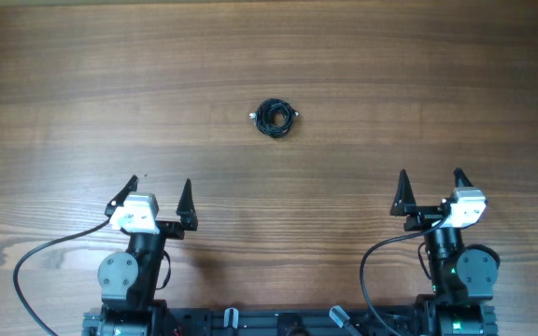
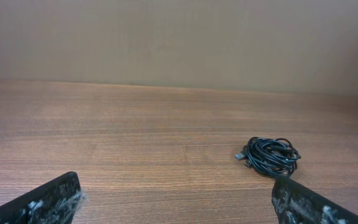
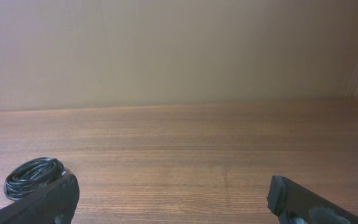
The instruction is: Untangle cables
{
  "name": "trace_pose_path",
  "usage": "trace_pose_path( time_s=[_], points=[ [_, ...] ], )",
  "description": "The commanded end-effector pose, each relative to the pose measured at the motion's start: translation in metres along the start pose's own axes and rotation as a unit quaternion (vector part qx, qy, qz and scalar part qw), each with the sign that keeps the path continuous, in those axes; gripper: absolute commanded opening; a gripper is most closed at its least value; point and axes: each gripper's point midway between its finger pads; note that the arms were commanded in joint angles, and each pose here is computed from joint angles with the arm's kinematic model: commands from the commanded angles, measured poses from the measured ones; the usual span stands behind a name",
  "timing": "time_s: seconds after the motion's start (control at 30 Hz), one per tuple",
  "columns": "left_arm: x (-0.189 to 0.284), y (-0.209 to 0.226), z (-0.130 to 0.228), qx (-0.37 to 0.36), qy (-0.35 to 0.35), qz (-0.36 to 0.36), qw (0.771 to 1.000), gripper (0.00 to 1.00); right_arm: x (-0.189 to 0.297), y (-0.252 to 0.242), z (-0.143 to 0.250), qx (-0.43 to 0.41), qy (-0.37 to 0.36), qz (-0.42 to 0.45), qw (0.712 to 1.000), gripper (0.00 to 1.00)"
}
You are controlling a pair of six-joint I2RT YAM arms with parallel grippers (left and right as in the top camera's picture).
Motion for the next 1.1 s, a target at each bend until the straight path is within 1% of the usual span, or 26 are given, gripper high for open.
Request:
trace_pose_path(
  time_s=[0.0,0.9,1.07],
  points=[
    [-0.0003,0.0043,0.0028,-0.006,0.001,-0.011,1.0,1.0,0.0007,0.0031,-0.003,0.003,-0.007,-0.008,1.0,1.0],
    [-0.0003,0.0043,0.003,-0.006,0.002,-0.011,1.0,1.0,0.0007,0.0052,-0.0028,0.003,-0.007,-0.013,1.0,1.0],
    [-0.0003,0.0043,0.003,-0.006,0.002,-0.011,1.0,1.0,-0.0006,0.0049,0.0019,0.003,0.004,-0.012,1.0,1.0]
  ],
)
Point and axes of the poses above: each gripper's point midway between its finger pads, its own x axis back along the fingers, its own y axis along the line the jaws close on, z = x × y, and after that the axes turned 1 degree about x, right-handed
